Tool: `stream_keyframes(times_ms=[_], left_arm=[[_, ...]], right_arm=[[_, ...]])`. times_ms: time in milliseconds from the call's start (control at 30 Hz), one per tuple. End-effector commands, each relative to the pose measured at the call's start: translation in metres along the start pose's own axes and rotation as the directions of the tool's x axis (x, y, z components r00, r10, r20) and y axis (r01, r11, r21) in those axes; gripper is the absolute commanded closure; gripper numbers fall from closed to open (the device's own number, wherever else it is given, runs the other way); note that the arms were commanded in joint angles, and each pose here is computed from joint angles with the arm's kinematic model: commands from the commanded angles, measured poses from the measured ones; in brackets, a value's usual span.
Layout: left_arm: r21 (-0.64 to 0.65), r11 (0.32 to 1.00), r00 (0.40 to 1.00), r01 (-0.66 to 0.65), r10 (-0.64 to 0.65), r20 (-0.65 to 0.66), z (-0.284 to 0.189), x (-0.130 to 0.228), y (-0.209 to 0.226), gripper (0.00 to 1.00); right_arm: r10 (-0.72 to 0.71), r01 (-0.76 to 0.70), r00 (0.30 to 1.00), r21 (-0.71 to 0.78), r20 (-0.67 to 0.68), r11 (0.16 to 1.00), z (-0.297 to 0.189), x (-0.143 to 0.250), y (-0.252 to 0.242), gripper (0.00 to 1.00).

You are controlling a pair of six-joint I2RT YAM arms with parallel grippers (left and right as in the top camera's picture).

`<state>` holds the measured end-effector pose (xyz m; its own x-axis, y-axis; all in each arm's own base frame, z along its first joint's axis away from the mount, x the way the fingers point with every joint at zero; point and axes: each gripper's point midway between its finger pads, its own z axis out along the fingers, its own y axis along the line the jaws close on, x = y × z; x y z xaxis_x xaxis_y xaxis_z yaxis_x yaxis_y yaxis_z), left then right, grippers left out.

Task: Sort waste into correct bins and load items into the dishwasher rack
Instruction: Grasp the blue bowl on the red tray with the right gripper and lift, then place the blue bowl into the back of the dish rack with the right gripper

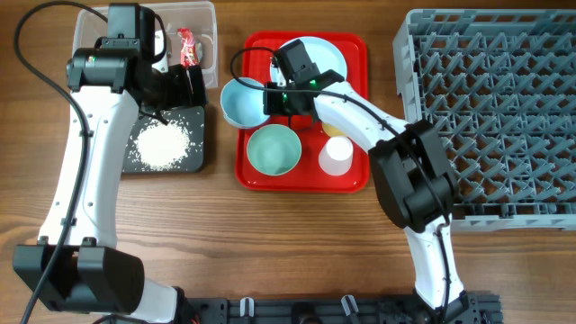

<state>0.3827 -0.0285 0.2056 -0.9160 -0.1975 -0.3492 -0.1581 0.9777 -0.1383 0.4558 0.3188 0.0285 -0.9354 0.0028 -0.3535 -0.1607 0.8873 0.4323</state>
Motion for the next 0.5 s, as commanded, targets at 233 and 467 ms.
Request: stream_keyframes(times_ms=[233,467], left_arm=[[-0.002,1.0,1.0,0.015,-0.015,-0.02,0.006,0.003,0.002,0.0],[-0.001,1.0,1.0,0.015,-0.015,-0.02,0.006,0.003,0.002,0.0]], right_arm=[[-0.352,-0.047,0.822,0.67,0.447,0.741,-0.306,-0.113,-0.073,0.96],[-0.46,-0.077,0.864,0.957,0.205,0.281,-0.395,-0.129,-0.184,0.96]])
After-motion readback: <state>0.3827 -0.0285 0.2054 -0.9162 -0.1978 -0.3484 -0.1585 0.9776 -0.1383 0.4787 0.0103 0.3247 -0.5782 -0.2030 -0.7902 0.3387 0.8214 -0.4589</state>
